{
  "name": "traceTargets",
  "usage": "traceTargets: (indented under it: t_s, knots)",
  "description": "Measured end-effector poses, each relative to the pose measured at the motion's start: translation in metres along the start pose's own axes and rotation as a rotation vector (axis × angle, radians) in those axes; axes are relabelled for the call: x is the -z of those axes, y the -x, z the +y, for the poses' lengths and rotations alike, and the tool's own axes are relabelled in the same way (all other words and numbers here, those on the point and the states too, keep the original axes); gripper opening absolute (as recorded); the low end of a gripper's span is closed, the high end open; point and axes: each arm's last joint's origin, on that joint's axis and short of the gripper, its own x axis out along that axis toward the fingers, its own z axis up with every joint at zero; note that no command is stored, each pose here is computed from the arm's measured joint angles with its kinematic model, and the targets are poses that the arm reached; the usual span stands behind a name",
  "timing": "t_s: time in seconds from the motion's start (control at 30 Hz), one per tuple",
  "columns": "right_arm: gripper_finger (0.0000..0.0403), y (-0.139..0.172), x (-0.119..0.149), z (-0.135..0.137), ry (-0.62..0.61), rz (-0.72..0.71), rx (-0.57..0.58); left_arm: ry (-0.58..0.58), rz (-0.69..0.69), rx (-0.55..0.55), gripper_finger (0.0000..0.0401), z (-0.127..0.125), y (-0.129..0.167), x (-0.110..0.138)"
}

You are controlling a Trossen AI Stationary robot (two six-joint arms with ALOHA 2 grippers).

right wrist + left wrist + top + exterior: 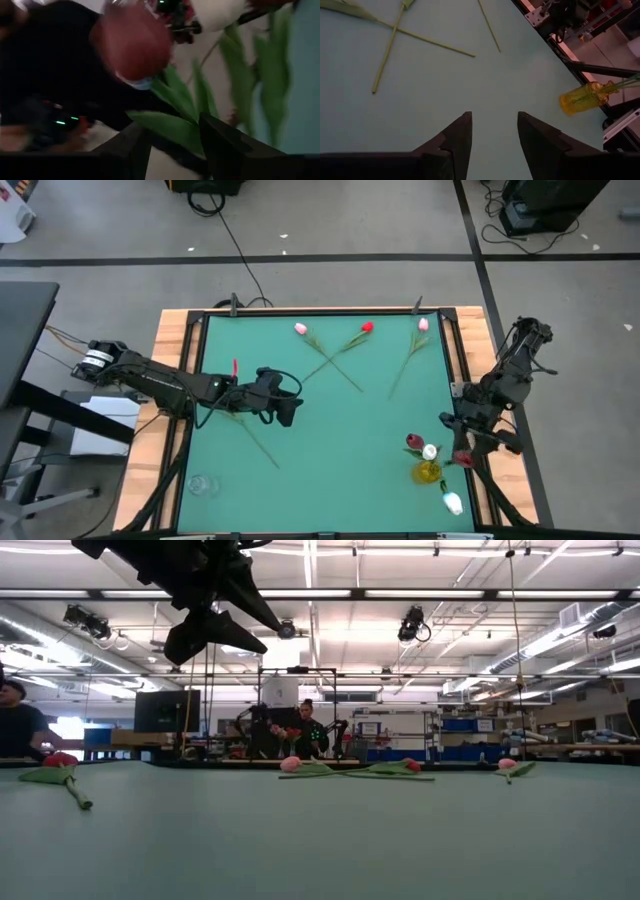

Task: Sort flowers into vase by color
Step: Put the dark red tulip into the yellow flower vase

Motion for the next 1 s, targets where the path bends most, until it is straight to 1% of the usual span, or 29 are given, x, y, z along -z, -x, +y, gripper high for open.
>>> traceTargets:
  t_s: [0.13, 0.2, 0.3, 0.37, 0.4, 0.47, 0.57, 0.63, 0.73, 1.0]
  knots:
    - [0.0169, 0.007, -0.006, 0.009, -0.077, -0.05, -0.122, 0.001, 0.0, 0.0, 0.0162, 0.0, 0.0, 0.0]
    - [0.0169, 0.013, -0.01, 0.014, -0.077, -0.104, -0.168, -0.002, 0.002, -0.003, 0.0162, 0.0, 0.0, 0.0]
    - [0.0169, 0.022, -0.016, 0.018, -0.068, -0.218, -0.186, -0.01, 0.012, -0.018, 0.0162, 0.002, 0.0, 0.001]
    - [0.0169, 0.027, -0.018, 0.018, -0.072, -0.28, -0.167, -0.012, 0.015, -0.028, 0.0162, 0.003, -0.001, 0.001]
    - [0.0169, 0.028, -0.017, 0.018, -0.074, -0.287, -0.154, -0.012, 0.016, -0.032, 0.0162, 0.004, -0.001, 0.001]
    - [0.0169, 0.027, -0.014, 0.014, -0.079, -0.254, -0.113, -0.017, 0.017, -0.034, 0.0162, 0.004, -0.001, 0.001]
    - [0.0169, 0.018, -0.006, 0.006, -0.09, -0.143, -0.028, -0.02, 0.017, -0.034, 0.0162, 0.004, -0.001, 0.001]
    - [0.0171, 0.012, -0.002, 0.002, -0.099, -0.074, 0.004, -0.02, 0.018, -0.034, 0.0162, 0.004, -0.001, 0.001]
    - [0.0179, 0.006, 0.0, 0.001, -0.134, -0.024, 0.002, -0.019, 0.018, -0.034, 0.0162, 0.004, -0.001, 0.001]
    - [0.0206, 0.005, 0.002, 0.003, -0.277, 0.054, -0.057, -0.025, 0.024, -0.042, 0.0162, 0.005, -0.001, 0.002]
